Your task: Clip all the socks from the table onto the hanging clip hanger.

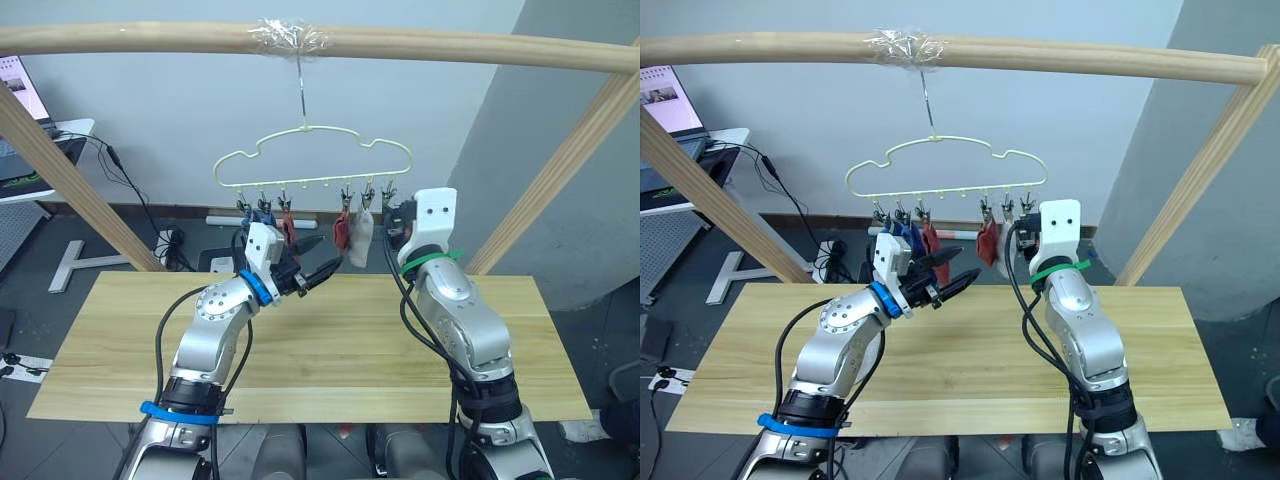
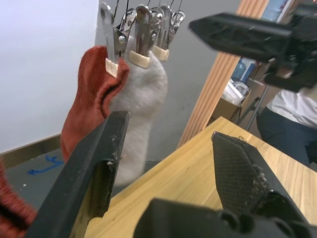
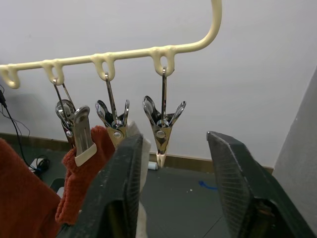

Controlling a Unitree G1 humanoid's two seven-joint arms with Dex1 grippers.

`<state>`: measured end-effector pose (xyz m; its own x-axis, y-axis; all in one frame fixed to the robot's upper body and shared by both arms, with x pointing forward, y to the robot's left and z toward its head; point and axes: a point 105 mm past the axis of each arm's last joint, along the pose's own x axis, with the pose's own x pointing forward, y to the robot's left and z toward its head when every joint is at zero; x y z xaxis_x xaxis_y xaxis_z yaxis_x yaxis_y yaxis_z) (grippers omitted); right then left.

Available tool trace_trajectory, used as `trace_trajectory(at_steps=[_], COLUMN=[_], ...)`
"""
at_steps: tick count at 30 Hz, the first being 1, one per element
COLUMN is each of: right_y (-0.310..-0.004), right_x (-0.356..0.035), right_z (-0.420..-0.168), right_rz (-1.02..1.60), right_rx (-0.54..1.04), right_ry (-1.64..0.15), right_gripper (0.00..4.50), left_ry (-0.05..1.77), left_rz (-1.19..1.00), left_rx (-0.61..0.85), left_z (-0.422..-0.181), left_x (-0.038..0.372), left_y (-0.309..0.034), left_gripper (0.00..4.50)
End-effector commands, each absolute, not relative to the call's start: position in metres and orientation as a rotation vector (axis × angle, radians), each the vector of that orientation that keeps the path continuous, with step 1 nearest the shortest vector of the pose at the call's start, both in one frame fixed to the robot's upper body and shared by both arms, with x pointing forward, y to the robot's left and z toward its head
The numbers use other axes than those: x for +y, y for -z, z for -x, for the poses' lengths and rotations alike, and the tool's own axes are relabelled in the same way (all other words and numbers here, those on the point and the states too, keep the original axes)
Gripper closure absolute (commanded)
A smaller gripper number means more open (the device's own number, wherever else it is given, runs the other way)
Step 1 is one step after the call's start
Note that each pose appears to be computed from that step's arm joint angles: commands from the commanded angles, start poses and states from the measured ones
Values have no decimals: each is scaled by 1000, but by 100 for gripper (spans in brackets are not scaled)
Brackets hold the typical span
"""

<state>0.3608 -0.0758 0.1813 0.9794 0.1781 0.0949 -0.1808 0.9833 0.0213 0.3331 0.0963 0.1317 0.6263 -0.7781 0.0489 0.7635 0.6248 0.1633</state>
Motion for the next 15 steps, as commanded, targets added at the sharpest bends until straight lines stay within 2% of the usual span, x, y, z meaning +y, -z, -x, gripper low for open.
trace_trajectory(at_steps=[1, 15], right_y=[-201, -204], right_x=[-70, -68], right_z=[-363, -378], right_rz=[-45, -62], right_rx=[-167, -169], right_ry=[-194, -164], right_gripper=[241, 241], left_ry=[893, 904], left_rz=[-138, -137], left_rx=[-165, -168], left_z=[-329, -326], left_x=[97, 97], left_y=[-145, -145], left_gripper=[144, 144])
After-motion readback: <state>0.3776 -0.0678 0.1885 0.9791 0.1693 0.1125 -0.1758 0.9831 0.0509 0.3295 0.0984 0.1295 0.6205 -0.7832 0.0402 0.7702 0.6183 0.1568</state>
